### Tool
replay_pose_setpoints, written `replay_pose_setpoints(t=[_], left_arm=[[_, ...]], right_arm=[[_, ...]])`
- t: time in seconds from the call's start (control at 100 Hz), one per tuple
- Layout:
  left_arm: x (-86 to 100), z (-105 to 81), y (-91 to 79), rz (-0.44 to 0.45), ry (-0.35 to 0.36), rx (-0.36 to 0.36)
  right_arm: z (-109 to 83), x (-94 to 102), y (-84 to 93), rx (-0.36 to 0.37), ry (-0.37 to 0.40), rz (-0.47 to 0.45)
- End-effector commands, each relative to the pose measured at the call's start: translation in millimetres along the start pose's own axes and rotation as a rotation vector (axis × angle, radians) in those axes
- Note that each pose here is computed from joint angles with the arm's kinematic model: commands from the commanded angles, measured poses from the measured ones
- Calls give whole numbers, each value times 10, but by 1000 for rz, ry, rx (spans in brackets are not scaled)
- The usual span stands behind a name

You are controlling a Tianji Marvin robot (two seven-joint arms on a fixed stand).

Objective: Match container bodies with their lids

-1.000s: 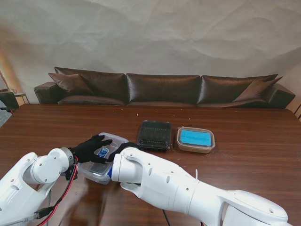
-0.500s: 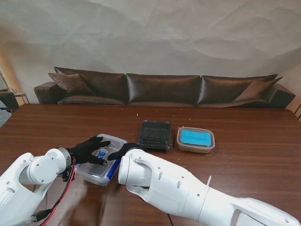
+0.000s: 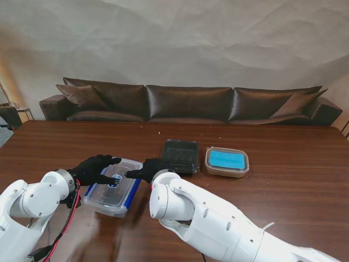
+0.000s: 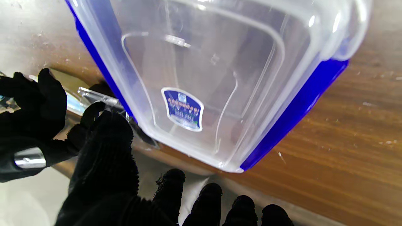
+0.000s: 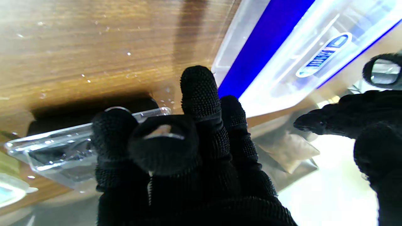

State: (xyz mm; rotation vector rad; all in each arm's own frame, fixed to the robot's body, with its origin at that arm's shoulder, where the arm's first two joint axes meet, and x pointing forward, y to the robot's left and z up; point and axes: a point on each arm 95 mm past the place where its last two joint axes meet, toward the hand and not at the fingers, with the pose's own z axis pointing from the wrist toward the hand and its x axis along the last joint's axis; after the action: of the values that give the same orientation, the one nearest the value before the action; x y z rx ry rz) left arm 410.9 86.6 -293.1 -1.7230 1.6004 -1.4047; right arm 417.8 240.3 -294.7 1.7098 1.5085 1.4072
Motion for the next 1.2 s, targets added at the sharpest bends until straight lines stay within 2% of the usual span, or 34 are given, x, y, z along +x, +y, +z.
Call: replay_pose_setpoints(t=[0.0,0.1,0.23,0.33,0.47,0.72,0.86,0.97,1.19], left_arm=[[64,-22,-31,2,23,2],[66,-59,-65,10,23,30],[43,-168,-114,8,-5,48],[6,-286,-128,20,-51,47],[-19,-405,-106,-7,-103,50],[-50,-484,-25,-58,-172,-12],[-64,-472,52,-73,-205,-63],[-65,-439,125,-100,-223,-86],[-14,-396,225,-116,-230,-135]], right_arm=[[-70,-89,-105,29,23,8],[-152,-152,-130,40,92,31],[-288,-196,-127,33,147,41],[-362,-235,-125,41,158,52],[-410,-275,-107,45,143,42],[-444,-305,-128,92,119,27],[-460,-313,-167,165,118,28],[-465,-295,-213,207,124,28],[-470,-244,-265,235,133,51]])
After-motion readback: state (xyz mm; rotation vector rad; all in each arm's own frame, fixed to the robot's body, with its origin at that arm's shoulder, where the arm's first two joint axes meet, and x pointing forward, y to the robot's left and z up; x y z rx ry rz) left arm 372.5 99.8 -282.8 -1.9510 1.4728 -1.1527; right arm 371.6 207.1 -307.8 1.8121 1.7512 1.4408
